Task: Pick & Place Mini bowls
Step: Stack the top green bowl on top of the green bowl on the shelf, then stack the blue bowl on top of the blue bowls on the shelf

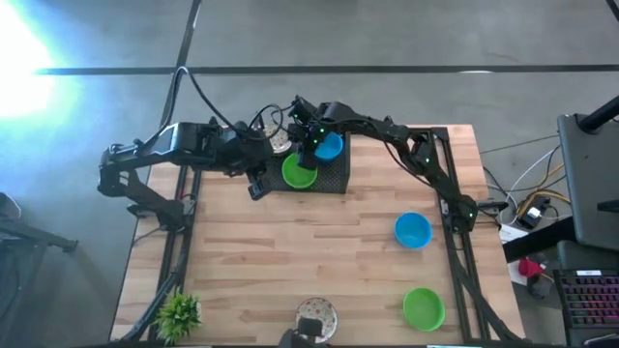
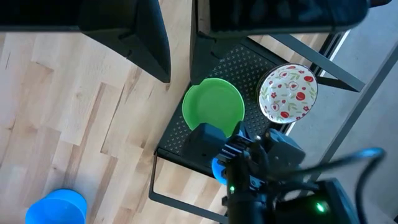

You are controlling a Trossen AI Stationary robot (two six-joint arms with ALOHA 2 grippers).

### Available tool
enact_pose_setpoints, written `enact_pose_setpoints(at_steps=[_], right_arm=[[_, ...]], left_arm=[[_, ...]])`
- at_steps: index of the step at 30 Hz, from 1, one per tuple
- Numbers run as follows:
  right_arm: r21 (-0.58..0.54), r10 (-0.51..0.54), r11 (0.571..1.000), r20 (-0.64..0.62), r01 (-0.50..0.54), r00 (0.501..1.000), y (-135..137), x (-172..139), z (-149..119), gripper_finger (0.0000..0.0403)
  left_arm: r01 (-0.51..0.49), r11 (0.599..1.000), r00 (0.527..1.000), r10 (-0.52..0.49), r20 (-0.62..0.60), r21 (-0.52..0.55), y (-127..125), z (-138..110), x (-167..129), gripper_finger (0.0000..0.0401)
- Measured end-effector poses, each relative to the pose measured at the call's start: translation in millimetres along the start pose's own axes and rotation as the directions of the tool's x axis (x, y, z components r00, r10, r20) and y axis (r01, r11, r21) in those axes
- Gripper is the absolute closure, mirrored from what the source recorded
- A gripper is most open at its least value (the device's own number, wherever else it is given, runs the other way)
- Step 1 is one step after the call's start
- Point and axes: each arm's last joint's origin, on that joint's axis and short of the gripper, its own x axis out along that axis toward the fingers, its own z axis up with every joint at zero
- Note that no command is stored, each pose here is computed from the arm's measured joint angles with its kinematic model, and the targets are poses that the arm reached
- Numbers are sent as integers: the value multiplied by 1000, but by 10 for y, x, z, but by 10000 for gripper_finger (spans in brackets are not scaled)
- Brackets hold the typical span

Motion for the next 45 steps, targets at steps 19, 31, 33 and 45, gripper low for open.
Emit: enact_pose_setpoints(at_steps=[19, 31, 33, 45], right_arm=[[-9, -20, 1000, 60, 21, 998, 87, -348, 70, 394], [-98, -16, 994, 204, 36, 979, 613, -1344, 170, 394], [-113, -5, 993, 219, 30, 976, 741, -1518, 149, 394], [-214, 67, 977, 335, 7, 940, 1430, -2354, -79, 394]], left_arm=[[0, 1000, 1000, 0, -1, -2, -1, 0, 1, 348], [18, 999, 1000, -17, -17, 33, -80, -42, -28, 348], [28, 999, 999, -28, -16, 46, -119, -53, -39, 348], [39, 991, 997, -31, -64, 128, -329, -202, 72, 348]])
